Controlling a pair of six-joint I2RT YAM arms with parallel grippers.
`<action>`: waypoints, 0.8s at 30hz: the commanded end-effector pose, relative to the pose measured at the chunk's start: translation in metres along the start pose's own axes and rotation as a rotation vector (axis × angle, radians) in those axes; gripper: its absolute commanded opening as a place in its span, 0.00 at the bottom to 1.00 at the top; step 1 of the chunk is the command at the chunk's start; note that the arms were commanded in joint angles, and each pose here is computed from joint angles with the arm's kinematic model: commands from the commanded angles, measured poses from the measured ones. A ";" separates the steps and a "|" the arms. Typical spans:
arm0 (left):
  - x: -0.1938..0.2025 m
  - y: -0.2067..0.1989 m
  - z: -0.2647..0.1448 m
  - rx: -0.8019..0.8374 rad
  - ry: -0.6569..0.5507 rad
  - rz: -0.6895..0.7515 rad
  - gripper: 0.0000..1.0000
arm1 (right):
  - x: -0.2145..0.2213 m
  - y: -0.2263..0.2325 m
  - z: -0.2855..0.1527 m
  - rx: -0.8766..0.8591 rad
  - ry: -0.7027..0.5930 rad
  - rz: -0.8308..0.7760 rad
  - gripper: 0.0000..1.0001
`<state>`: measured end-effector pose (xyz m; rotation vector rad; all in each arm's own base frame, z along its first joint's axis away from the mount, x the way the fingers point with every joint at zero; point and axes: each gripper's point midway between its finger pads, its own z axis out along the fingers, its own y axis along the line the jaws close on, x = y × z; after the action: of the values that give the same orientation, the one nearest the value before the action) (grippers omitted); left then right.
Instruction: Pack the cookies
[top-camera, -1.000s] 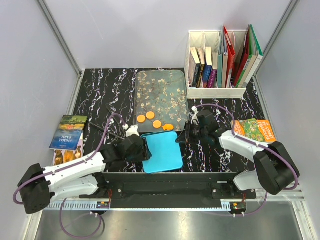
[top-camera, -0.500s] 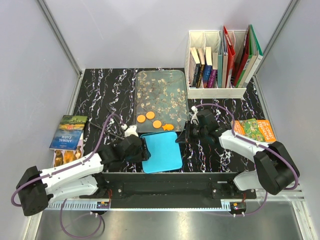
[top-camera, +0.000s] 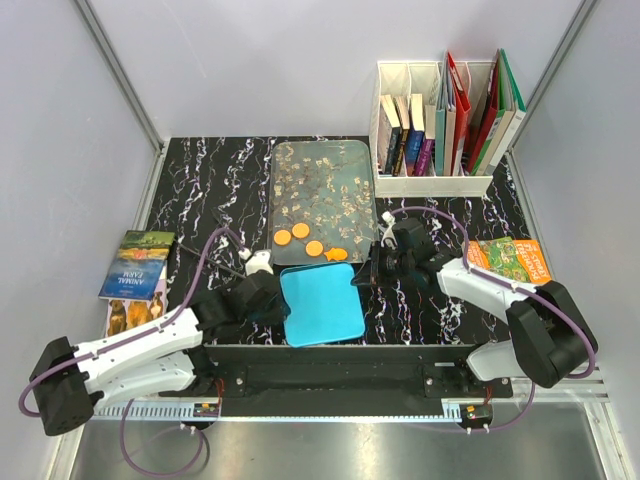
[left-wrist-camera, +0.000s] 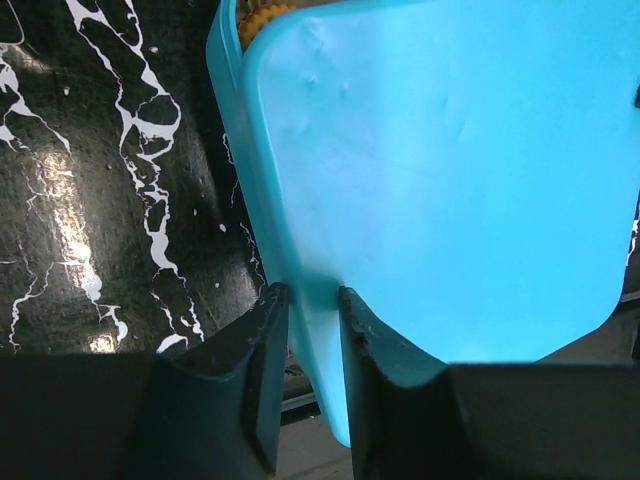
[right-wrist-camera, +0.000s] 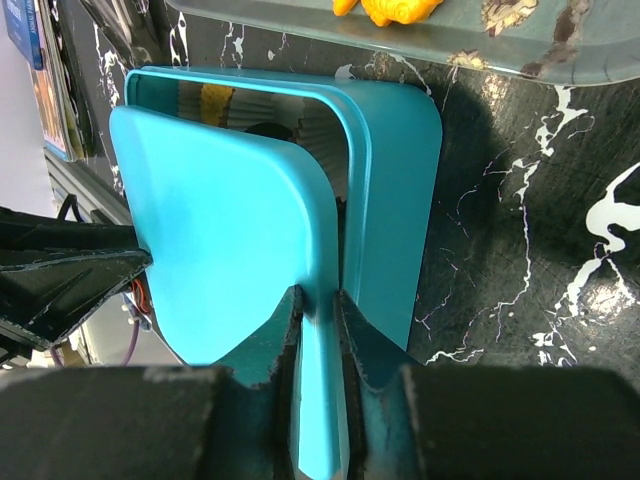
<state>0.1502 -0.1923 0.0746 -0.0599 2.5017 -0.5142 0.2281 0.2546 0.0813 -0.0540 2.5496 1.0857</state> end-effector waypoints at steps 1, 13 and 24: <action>-0.030 -0.027 -0.014 0.084 -0.093 -0.020 0.27 | -0.019 0.028 -0.007 -0.062 -0.039 -0.041 0.08; -0.049 -0.032 -0.025 0.088 -0.147 -0.004 0.23 | -0.027 0.035 -0.007 -0.065 -0.046 -0.055 0.03; -0.052 -0.022 -0.025 0.039 -0.145 0.003 0.44 | -0.024 0.029 -0.004 -0.050 -0.040 -0.055 0.08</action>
<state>0.1687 -0.1957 0.1135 -0.0563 2.4029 -0.5353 0.2410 0.2632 0.1033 -0.0711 2.5060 1.1049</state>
